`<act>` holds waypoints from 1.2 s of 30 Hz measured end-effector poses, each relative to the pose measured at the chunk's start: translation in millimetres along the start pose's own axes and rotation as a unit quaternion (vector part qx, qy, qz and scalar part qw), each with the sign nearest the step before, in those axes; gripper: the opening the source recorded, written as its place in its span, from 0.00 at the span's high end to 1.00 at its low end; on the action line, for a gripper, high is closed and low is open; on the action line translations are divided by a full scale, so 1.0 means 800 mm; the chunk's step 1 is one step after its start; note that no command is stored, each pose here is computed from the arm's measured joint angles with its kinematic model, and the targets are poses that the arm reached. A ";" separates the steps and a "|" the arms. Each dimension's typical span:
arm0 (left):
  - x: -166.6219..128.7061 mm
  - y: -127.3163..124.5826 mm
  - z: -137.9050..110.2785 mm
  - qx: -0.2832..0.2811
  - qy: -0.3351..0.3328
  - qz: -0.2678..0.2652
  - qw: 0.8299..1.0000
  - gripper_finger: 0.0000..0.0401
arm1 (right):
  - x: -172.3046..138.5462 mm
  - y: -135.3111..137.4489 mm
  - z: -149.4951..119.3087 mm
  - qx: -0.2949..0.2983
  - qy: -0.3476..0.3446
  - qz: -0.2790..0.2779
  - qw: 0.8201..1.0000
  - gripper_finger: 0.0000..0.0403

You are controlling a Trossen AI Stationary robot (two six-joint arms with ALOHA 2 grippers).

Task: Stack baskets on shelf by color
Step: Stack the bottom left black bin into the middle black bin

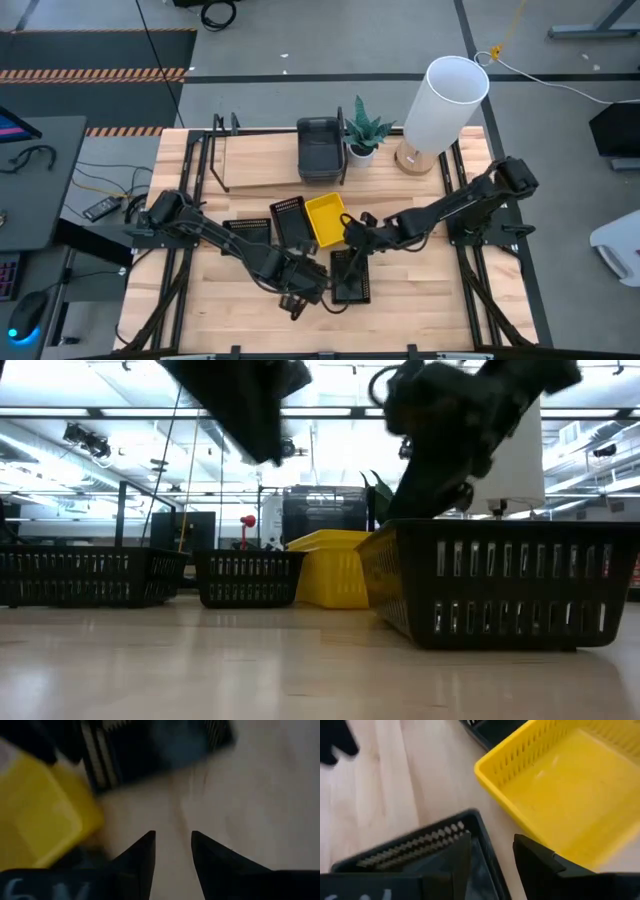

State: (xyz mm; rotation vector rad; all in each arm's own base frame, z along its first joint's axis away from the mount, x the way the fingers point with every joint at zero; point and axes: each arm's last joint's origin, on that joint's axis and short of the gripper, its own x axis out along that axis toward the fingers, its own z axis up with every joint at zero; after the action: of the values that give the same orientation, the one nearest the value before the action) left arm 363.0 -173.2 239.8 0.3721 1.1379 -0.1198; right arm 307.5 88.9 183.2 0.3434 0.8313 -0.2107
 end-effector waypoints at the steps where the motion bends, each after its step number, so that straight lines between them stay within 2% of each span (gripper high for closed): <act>1: 0.002 -0.001 0.006 -0.012 -0.022 -0.002 1.000 0.67 | -0.008 0.001 -0.001 -0.003 0.002 -0.002 1.000 0.62; 8: 0.017 -0.013 0.039 -0.060 -0.143 -0.017 0.988 0.65 | -0.068 -0.002 -0.018 -0.040 0.015 -0.079 0.996 0.62; 13: 0.029 -0.022 0.050 -0.102 -0.179 -0.048 0.977 0.58 | -0.105 -0.017 -0.035 -0.050 0.026 -0.170 0.984 0.62; 17: 0.043 -0.030 0.062 -0.123 -0.221 -0.074 0.965 0.51 | -0.122 -0.026 -0.043 -0.041 0.009 -0.226 0.973 0.62; 22: 0.064 -0.043 0.069 -0.124 -0.248 -0.078 0.958 0.42 | -0.129 -0.021 -0.048 -0.037 -0.022 -0.238 0.970 0.62; 26: 0.080 -0.046 0.070 -0.133 -0.251 -0.053 0.957 0.39 | -0.132 -0.013 -0.055 -0.053 -0.036 -0.235 0.970 0.62; 36: 0.135 -0.060 0.054 -0.111 -0.197 -0.033 0.973 0.45 | -0.140 -0.013 -0.068 -0.058 -0.025 -0.249 0.966 0.62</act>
State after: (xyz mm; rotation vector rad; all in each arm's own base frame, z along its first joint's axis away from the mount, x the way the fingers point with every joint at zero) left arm 432.3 -223.1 147.1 0.1026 0.7593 -0.1168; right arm 193.4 105.4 231.5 0.0113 0.8661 -0.6346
